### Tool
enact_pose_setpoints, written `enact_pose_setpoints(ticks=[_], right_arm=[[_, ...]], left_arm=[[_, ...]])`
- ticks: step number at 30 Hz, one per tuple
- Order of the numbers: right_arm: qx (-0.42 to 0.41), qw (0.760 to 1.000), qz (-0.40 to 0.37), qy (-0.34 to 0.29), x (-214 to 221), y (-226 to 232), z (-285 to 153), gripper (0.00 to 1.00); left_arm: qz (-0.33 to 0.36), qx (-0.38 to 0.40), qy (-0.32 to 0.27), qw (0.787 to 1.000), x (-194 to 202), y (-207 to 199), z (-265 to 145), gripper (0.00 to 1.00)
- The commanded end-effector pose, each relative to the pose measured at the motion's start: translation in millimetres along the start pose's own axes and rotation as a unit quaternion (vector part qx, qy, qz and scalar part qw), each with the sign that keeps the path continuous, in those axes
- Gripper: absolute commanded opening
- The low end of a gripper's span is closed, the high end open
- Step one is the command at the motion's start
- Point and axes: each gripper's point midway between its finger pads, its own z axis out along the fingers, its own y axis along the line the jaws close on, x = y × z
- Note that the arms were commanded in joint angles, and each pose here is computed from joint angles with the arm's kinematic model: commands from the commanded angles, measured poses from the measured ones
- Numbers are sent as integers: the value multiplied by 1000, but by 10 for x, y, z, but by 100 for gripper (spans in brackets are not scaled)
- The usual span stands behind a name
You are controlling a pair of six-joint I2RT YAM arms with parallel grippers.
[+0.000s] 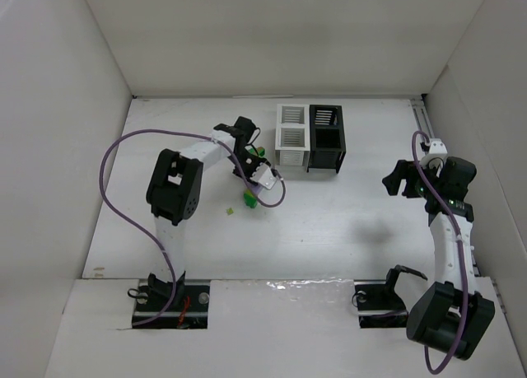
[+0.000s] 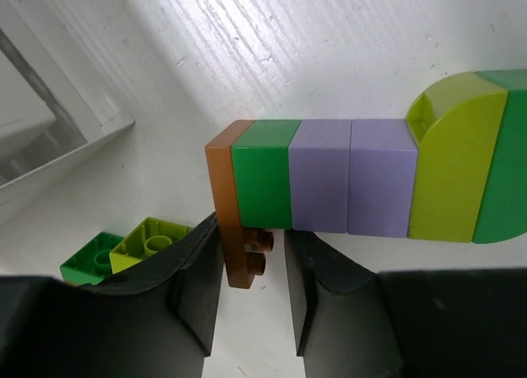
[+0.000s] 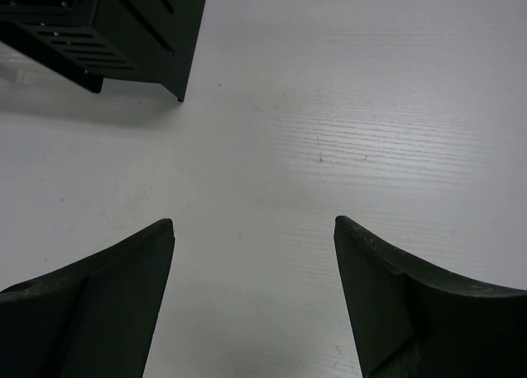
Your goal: Sort the legos into containers by color
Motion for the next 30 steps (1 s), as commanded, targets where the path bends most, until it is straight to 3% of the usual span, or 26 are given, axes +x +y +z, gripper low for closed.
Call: enact_pose_setpoints(ticks=[1, 3, 9, 12, 15, 17, 18, 21, 22, 23, 26, 27, 30], right_arm=[[-8, 1000, -11, -13, -97, 30, -10, 83], [-8, 1000, -11, -13, -97, 30, -10, 83], [-13, 1000, -9, -9, -100, 43, -6, 79], [-24, 999, -8, -25, -195, 116, -60, 77], [-43, 998, 4, -52, -304, 246, -139, 77], [-53, 996, 8, -65, -369, 328, -174, 77], [-68, 996, 10, -64, -347, 414, -178, 77], [-106, 992, 19, -66, -384, 655, -179, 76], [-118, 990, 23, -70, -410, 744, -190, 74], [-132, 988, 19, -74, -444, 832, -183, 74], [-172, 982, 9, -80, -514, 1172, -195, 74], [-174, 981, 4, -89, -585, 1222, -174, 74], [-189, 977, 5, -100, -710, 1432, -111, 75]], left_arm=[[18, 28, -14, 999, -114, -79, 14, 30], [14, 37, -10, 999, -86, -126, 47, 26], [-23, 33, -8, 999, -92, -119, 101, 1], [-72, 17, -16, 997, -182, -109, 5, 0], [-176, -13, -62, 982, -348, -129, -164, 0], [-206, -69, -94, 972, -532, 22, -439, 0], [-260, -65, -107, 958, -605, -114, -432, 0], [-284, -163, -130, 936, -784, 26, -855, 0], [-312, -164, -137, 926, -803, -138, -789, 0], [-331, -236, -142, 902, -883, 25, -1072, 0], [-382, -316, -153, 855, -931, 4, -1324, 0], [-420, -356, -161, 819, -894, 101, -1467, 0], [-466, -398, -185, 768, -986, 370, -1777, 0]])
